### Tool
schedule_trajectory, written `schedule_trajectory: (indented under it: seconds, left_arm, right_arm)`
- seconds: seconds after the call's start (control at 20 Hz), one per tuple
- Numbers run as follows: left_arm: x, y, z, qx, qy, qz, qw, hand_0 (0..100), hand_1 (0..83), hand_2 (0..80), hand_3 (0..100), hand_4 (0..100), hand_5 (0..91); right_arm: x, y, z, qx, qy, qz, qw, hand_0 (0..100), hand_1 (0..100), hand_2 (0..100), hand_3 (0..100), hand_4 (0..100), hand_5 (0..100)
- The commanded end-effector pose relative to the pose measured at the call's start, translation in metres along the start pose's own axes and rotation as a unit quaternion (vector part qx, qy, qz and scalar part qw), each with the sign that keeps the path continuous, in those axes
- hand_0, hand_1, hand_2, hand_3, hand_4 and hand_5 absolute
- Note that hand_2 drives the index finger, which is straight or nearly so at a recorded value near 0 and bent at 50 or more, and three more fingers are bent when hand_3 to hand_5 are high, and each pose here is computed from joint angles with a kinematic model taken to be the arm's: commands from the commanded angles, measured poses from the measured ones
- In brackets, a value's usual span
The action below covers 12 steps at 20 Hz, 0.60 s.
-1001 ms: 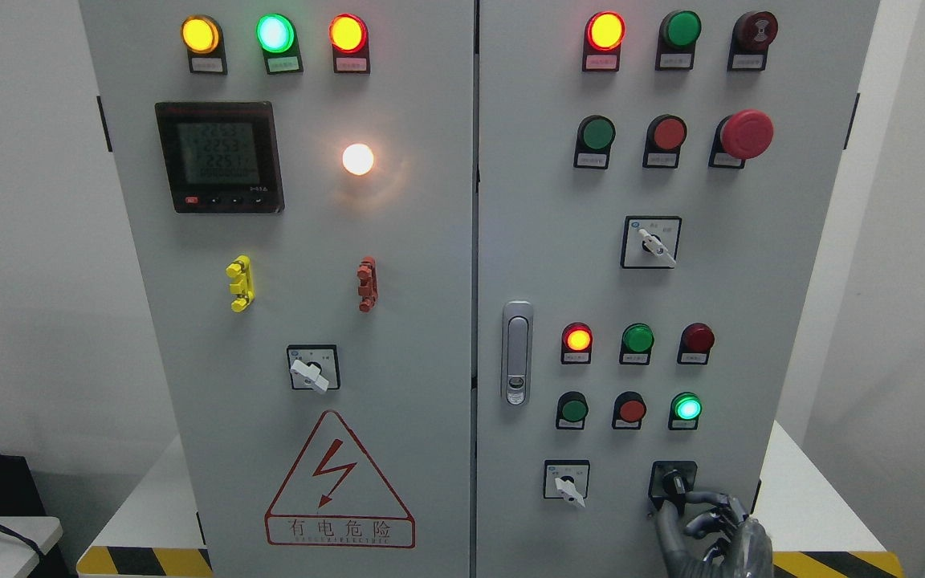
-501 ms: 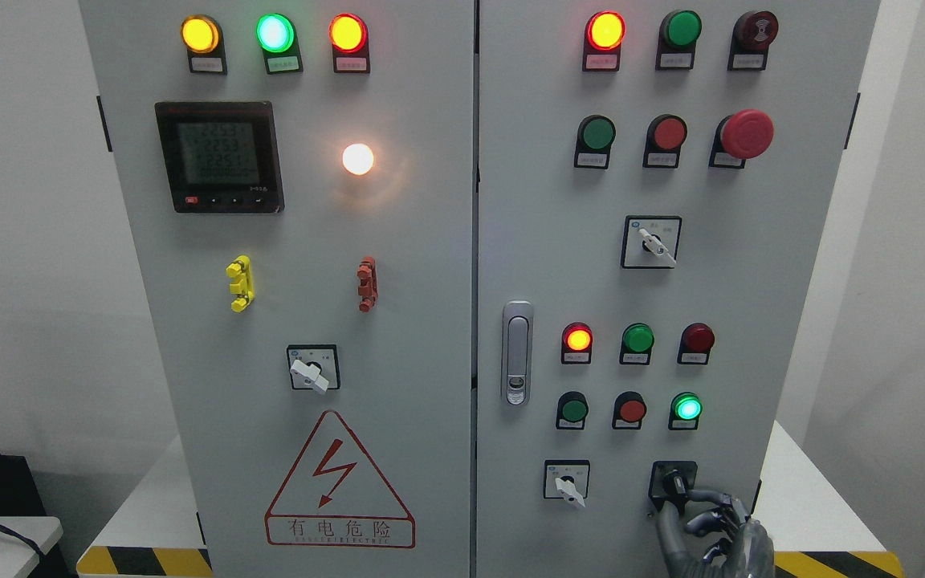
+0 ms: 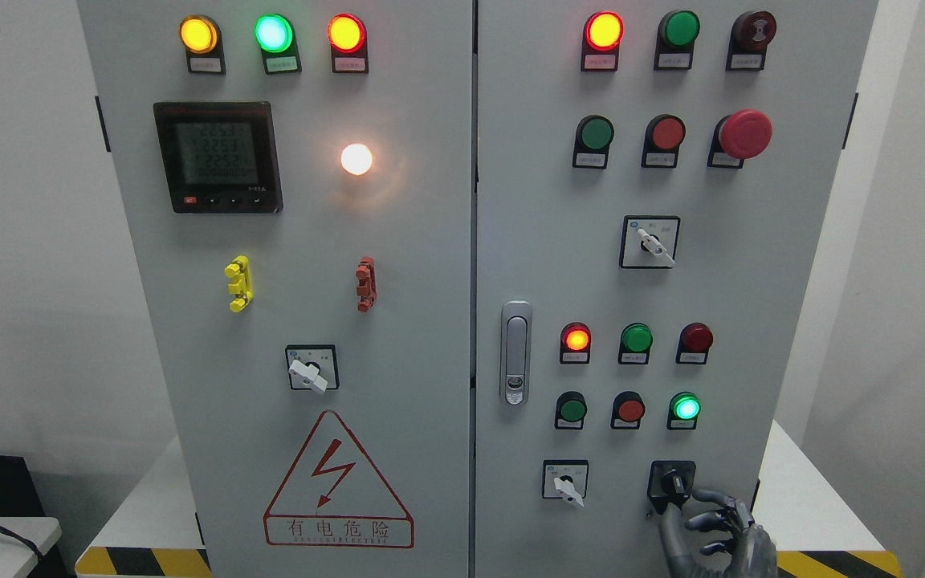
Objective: Trip black knob to open circuit
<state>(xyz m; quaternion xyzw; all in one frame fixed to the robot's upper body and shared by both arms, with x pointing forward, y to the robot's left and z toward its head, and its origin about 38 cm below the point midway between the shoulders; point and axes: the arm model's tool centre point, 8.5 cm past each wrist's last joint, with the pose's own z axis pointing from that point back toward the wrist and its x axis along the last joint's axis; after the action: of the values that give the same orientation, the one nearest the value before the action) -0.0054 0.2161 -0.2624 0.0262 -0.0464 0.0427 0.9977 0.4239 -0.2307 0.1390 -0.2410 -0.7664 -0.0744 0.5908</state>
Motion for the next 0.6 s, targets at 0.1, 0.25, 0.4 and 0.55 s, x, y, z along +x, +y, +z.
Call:
schedule_trajectory:
  seconds: [0.1,0.25,0.4,0.55]
  left_arm:
    - [0.005,-0.001,0.000,-0.003,-0.005,-0.016,1.000,12,38.9,0.0,0,0,0.0]
    - [0.005,-0.001,0.000,-0.003,-0.005,-0.016,1.000,12,38.9,0.0,0,0,0.0]
    - [0.005,-0.001,0.000,-0.003,-0.005,-0.017,1.000,12,38.9,0.0,0,0,0.0]
    - [0.005,-0.001,0.000,-0.003,-0.005,-0.016,1.000,12,38.9,0.0,0,0,0.0]
  right_arm:
    - [-0.004,0.006,0.017,0.020,-0.015,-0.009,1.000,34,69,36,62,58,55]
    - [-0.007,0.003,0.029,0.024,-0.039,-0.025,0.999,35,58,30,53,53,50]
    - [-0.012,-0.003,0.045,0.027,-0.050,-0.033,0.998,19,44,27,49,50,47]
    - [-0.018,-0.007,0.065,0.072,-0.055,-0.035,0.995,17,39,20,42,45,43]
